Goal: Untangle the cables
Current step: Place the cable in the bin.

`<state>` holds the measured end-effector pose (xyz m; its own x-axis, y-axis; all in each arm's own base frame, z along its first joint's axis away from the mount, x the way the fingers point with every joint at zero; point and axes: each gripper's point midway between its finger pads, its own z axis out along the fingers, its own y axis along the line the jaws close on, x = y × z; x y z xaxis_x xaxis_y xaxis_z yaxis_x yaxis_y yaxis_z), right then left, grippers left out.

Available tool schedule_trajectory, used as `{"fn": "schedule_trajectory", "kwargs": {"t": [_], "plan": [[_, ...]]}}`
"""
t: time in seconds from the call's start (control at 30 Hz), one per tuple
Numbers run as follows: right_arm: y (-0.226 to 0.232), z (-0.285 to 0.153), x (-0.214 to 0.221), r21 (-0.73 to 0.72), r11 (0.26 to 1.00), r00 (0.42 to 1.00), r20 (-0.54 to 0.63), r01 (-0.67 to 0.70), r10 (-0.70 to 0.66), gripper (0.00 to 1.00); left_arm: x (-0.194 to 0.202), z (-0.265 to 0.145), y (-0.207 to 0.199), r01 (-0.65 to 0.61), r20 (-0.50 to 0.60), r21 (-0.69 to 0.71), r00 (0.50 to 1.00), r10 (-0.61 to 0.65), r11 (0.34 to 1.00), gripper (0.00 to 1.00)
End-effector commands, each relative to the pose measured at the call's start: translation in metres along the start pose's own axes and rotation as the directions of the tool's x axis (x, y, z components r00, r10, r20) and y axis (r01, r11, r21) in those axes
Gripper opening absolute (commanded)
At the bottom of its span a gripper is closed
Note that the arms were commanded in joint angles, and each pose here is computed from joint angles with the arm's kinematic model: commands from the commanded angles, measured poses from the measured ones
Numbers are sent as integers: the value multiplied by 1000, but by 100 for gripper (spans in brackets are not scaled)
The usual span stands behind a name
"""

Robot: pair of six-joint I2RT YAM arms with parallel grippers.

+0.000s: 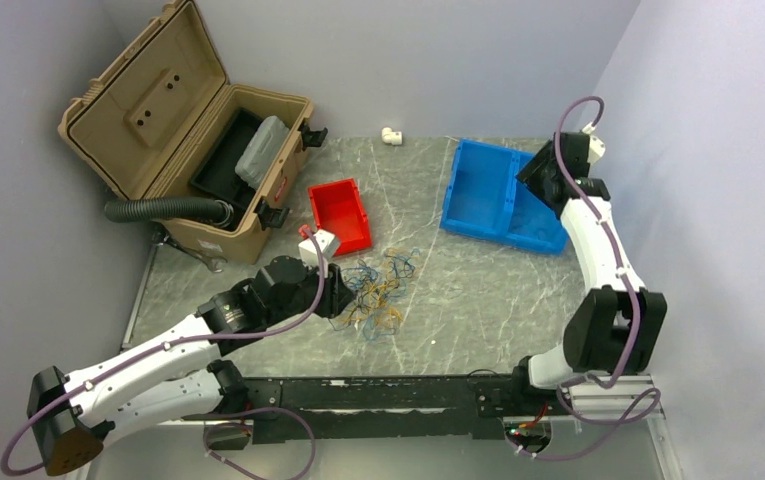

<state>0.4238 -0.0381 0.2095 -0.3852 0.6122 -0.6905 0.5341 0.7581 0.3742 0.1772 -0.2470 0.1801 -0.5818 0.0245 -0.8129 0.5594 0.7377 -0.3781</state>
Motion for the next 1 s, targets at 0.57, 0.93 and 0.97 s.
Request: {"fn": "schedule_trajectory", "kwargs": {"t": [0.57, 0.93, 0.97], "plan": [[82, -124, 189, -595, 777, 920, -152, 206, -360, 70, -16, 6, 10, 7, 46, -83, 999, -3, 997, 79], [63, -128, 230, -641, 749, 890, -230, 167, -394, 100, -15, 19, 14, 4, 25, -115, 1000, -2, 993, 100], [63, -129, 233, -646, 746, 888, -236, 161, -396, 100, -15, 20, 14, 3, 23, -120, 1000, 0, 993, 99]]}}
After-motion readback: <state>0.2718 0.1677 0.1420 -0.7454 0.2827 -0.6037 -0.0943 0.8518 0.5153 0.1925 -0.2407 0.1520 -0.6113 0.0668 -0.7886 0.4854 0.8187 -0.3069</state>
